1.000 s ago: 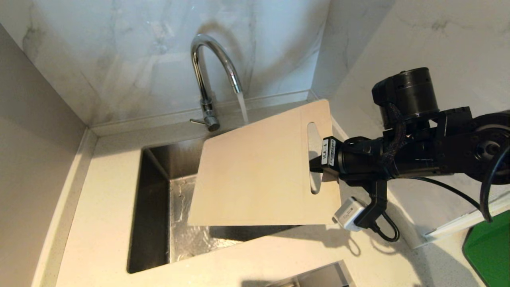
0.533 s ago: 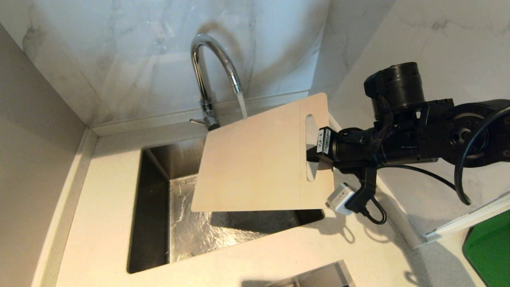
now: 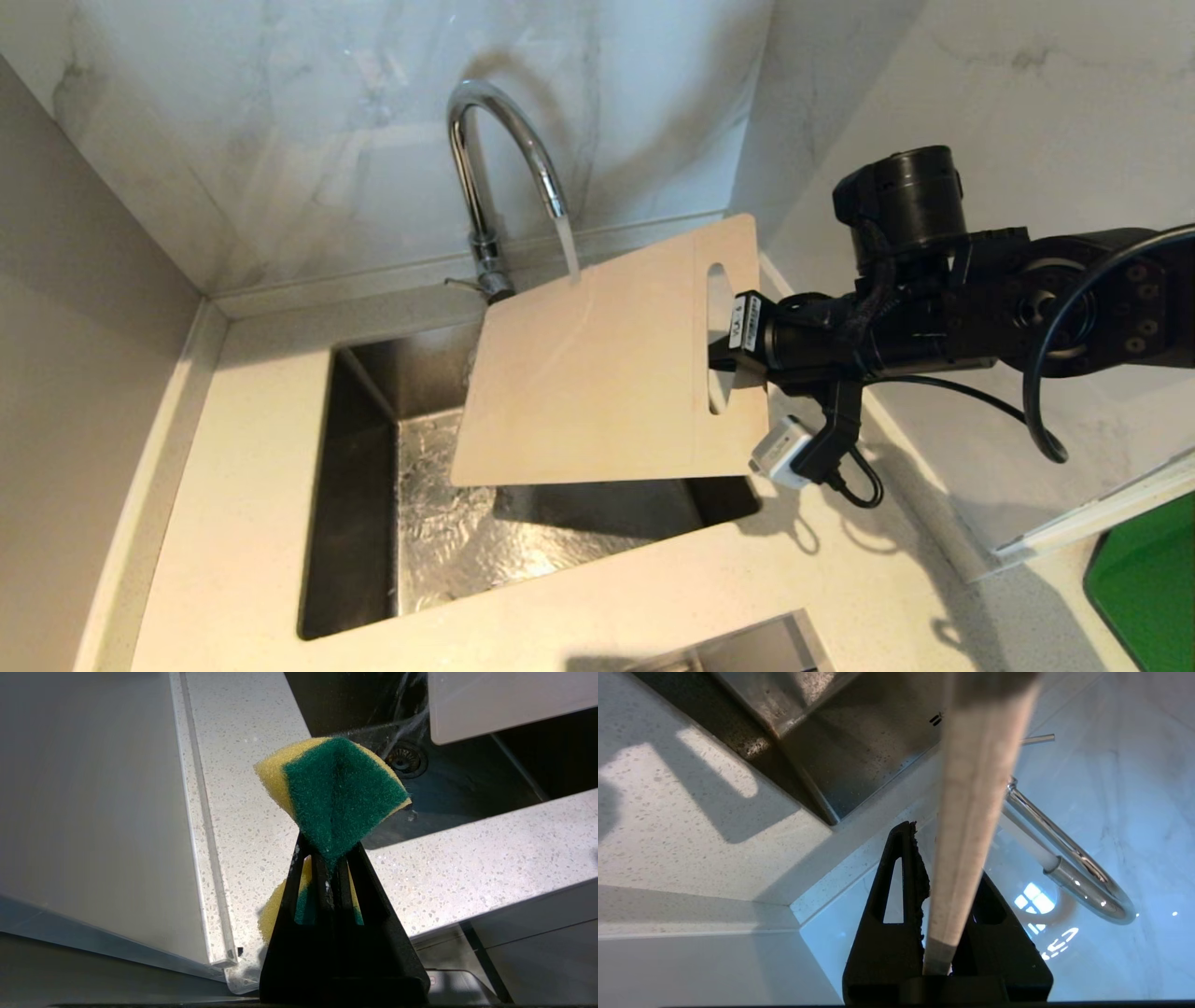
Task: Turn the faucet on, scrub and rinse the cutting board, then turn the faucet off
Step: Scrub the cutting board underwater
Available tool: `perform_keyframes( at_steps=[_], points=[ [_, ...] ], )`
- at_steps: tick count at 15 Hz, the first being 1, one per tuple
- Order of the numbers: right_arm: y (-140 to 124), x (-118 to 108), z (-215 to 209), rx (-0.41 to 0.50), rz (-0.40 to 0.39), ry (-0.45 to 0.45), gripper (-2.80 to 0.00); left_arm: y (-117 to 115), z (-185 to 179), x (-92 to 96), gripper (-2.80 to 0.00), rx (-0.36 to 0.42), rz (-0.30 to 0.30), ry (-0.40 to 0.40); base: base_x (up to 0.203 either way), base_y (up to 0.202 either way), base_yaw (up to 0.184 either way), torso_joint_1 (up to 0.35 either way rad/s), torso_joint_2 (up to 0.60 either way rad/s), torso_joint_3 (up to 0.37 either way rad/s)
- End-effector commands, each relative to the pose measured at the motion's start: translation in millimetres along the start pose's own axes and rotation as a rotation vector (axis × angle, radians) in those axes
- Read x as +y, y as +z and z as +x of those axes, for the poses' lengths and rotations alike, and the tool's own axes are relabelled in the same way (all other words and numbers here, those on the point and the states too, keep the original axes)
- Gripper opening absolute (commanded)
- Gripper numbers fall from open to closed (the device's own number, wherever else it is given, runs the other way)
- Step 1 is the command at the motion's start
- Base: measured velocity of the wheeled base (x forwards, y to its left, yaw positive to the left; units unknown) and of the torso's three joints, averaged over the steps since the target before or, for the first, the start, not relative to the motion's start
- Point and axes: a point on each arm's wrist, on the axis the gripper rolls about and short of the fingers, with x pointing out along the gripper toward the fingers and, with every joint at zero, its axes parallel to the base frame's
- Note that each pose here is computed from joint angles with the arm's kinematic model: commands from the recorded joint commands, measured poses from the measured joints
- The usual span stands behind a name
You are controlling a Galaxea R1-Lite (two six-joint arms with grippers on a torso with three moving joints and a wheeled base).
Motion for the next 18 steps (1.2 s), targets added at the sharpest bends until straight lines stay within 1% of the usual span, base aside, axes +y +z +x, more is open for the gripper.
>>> perform_keyframes(
  at_steps=[1,12,18],
  points=[
    [0,1,4,-0.006,-0.012,0.001,-2.8,-1,0,0.0,-2.8,0.002,-0.001,0.0,0.0,0.0,0.0,0.0,0.0,0.0],
    [-5,0,12,-0.001,-0.017,-0.005,-2.8,0,0,0.0,-2.8,0.001,-0.001,0.0,0.0,0.0,0.0,0.0,0.0,0.0],
    [-1,-1,19,-0.022,-0.021,-0.008,-2.8,-1,0,0.0,-2.8,0.002,-0.001,0.0,0.0,0.0,0.0,0.0,0.0,0.0]
  ],
)
